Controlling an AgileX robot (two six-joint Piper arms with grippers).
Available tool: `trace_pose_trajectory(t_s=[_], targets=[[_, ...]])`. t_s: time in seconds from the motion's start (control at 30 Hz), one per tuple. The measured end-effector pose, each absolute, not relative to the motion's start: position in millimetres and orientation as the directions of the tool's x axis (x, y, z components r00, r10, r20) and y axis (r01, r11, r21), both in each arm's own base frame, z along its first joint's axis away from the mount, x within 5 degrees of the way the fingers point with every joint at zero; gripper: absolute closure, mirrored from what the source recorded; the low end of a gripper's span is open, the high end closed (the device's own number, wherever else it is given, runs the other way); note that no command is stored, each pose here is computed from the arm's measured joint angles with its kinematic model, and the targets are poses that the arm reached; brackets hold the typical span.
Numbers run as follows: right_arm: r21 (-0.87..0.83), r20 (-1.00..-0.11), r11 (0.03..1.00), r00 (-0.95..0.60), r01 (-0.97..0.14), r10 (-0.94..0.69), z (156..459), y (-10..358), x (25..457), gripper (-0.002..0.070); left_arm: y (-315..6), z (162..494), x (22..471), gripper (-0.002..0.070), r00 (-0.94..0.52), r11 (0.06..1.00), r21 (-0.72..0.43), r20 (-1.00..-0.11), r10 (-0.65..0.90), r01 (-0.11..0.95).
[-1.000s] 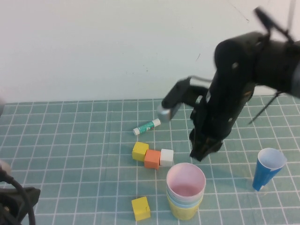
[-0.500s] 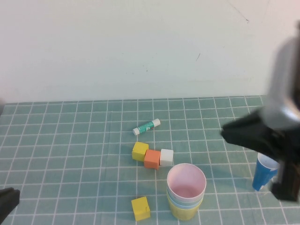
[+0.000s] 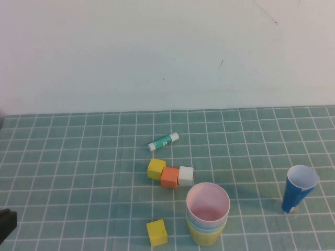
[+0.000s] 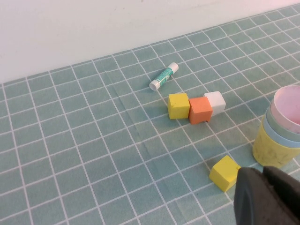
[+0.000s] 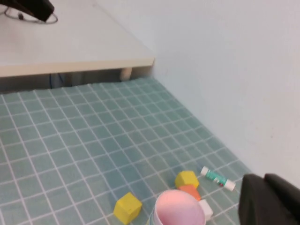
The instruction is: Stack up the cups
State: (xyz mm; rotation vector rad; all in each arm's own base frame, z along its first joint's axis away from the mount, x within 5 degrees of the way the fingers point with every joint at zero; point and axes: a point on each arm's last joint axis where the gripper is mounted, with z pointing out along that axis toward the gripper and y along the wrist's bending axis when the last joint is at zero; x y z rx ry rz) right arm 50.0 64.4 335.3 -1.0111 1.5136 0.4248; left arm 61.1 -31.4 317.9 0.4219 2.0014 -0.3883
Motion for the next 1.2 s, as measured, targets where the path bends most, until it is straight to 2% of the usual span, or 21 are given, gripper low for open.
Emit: trace_pose_trajectory(t_s=[0.2, 0.63, 0.73, 0.87, 1.07, 1.2], targets=[[-0.298, -0.94, 0.564, 0.132, -0.77, -0.316, 331, 54, 35, 0.0678, -31, 318, 61, 0.0678, -0.428, 0.887, -0.09, -0.895, 0.127, 0.453], [-0.246, -0.92, 0.515, 0.031, -0.821, -0.39, 297, 58, 36, 0.0678, -31, 318, 61, 0.0678, -0.432, 0.887, -0.097, -0.894, 0.122, 0.451], [-0.276, -0.896, 0.517, 0.023, -0.81, -0.443, 284, 57, 40, 0.0678, -31, 318, 61, 0.0678, -0.432, 0.887, -0.097, -0.894, 0.122, 0.451], [-0.203, -0.916, 0.616, -0.074, -0.761, -0.394, 267, 55, 49, 0.0678, -31, 318, 61, 0.0677, -0.433, 0.888, -0.1, -0.894, 0.119, 0.449], [-0.18, -0.94, 0.755, -0.116, -0.631, -0.321, 226, 46, 60, 0.0678, -31, 318, 61, 0.0677, -0.433, 0.888, -0.101, -0.893, 0.118, 0.449], [-0.119, -0.946, 0.856, -0.203, -0.503, -0.252, 206, 31, 55, 0.0678, -31, 318, 61, 0.0677, -0.433, 0.888, -0.101, -0.893, 0.118, 0.449]])
